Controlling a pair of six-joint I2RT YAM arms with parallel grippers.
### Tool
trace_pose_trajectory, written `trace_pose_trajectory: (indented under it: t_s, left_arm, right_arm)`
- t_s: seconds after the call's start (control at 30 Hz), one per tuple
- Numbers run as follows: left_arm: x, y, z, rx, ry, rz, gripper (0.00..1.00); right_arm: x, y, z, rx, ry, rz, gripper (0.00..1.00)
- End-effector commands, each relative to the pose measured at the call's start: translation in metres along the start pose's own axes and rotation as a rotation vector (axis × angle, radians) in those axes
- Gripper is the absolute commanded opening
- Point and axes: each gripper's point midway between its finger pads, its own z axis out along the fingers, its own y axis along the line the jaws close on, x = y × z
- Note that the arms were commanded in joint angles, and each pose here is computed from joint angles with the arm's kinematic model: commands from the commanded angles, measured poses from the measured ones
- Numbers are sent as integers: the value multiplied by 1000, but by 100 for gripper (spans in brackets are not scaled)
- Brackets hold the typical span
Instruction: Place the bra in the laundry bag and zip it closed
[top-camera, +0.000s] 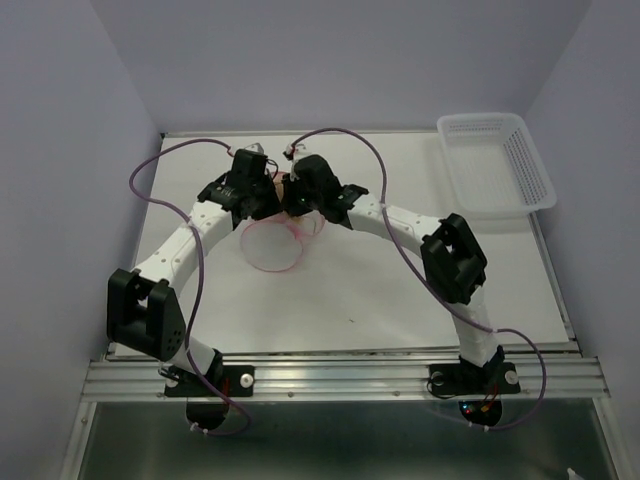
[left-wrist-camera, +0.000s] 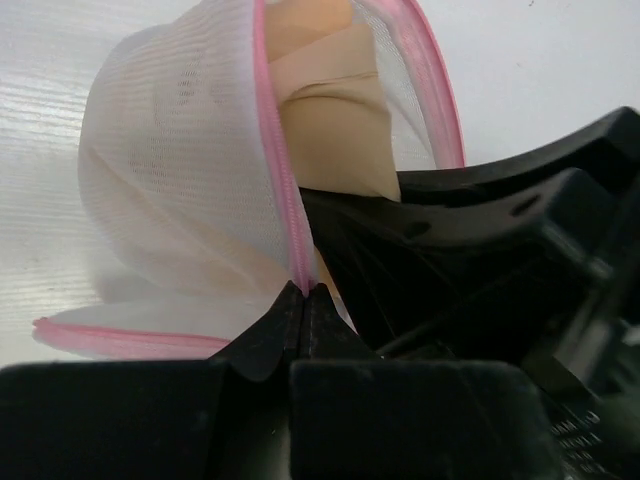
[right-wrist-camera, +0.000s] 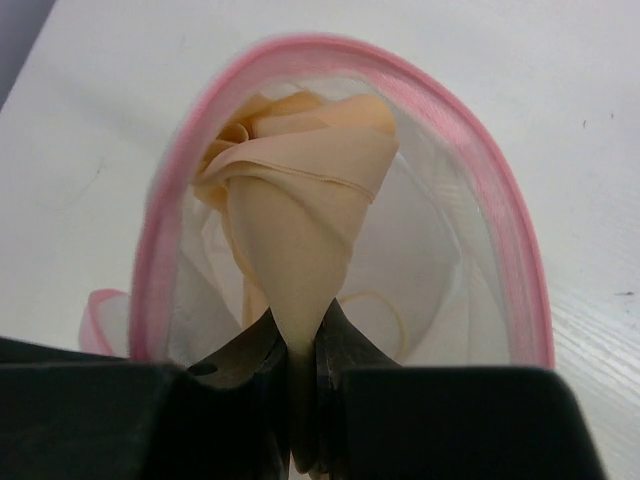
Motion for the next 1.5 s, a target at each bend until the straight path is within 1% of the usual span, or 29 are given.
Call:
trace_pose_trajectory:
  t_s: [0.0,0.07,0.1,0.13,0.17,0.2,0.23,0.27,0.33,0.4,0.5,0.6,0.7,0.8,0.87,1.03,1.1,1.23,1.33,1.37,1.47]
  left_arm:
    - [-12,-10,-17,46,-53,21,0]
    - [-11,-9,-18,44,-54,23,0]
    - [-10,-7,-17,39,-52,23,0]
    - [-10,-7,-17,39,-52,23,0]
    - [-10,-7,-18,41,-54,23,0]
    - [-11,-8,-18,42,-56,23,0]
    - [-10,-7,-18,40,-53,23,0]
    - [-9,-7,-18,39,-52,25,0]
    - [-9,-6,-18,39,-52,25,0]
    - [-10,-6,-17,38,-53,24,0]
    - [-8,-6,-15,35,-46,25,0]
    - [-7,-5,-13,32,-42,25,0]
    - [-9,-6,-12,32,-44,25,0]
    - [-9,-7,-12,35,-46,25,0]
    - [-8,-6,-9,32,-44,26,0]
    - [-7,-5,-8,27,-36,34,0]
    - [-7,-5,-9,28,-37,41,0]
    - [-8,-5,-10,31,-41,47,0]
    - [-7,-5,-11,31,-41,50,0]
    - [-6,-5,-11,31,-39,51,0]
    - [-6,-4,-10,29,-37,54,0]
  right_arm:
    - [16,-10,6,79,62,84,11]
    - [27,-15,3,101,81,99,15]
    - [29,-17,2,107,83,99,20]
    - [29,-20,1,122,81,96,28]
    - [26,-20,-1,122,76,80,33]
    - [22,-20,-2,125,67,70,47]
    - [18,-20,-5,124,57,61,47]
    - [14,-19,-8,120,51,42,56]
    - [-6,-13,-21,108,11,25,71]
    - [-26,-8,-37,96,-32,-9,78]
    - [-42,-3,-55,77,-66,-50,80]
    - [-56,-1,-76,78,-101,-77,85]
    - [-61,-8,-91,116,-127,-98,85]
    - [-58,-24,-97,199,-135,-108,86]
    - [-58,-51,-99,258,-134,-83,86]
    - [-48,-87,-91,299,-100,-22,86]
    - [-42,-93,-83,256,-71,5,86]
    - [-28,-90,-65,192,-20,22,86]
    - [-26,-90,-59,168,-9,27,83]
    - [-22,-84,-54,126,10,29,82]
    - [-15,-85,-46,122,25,36,81]
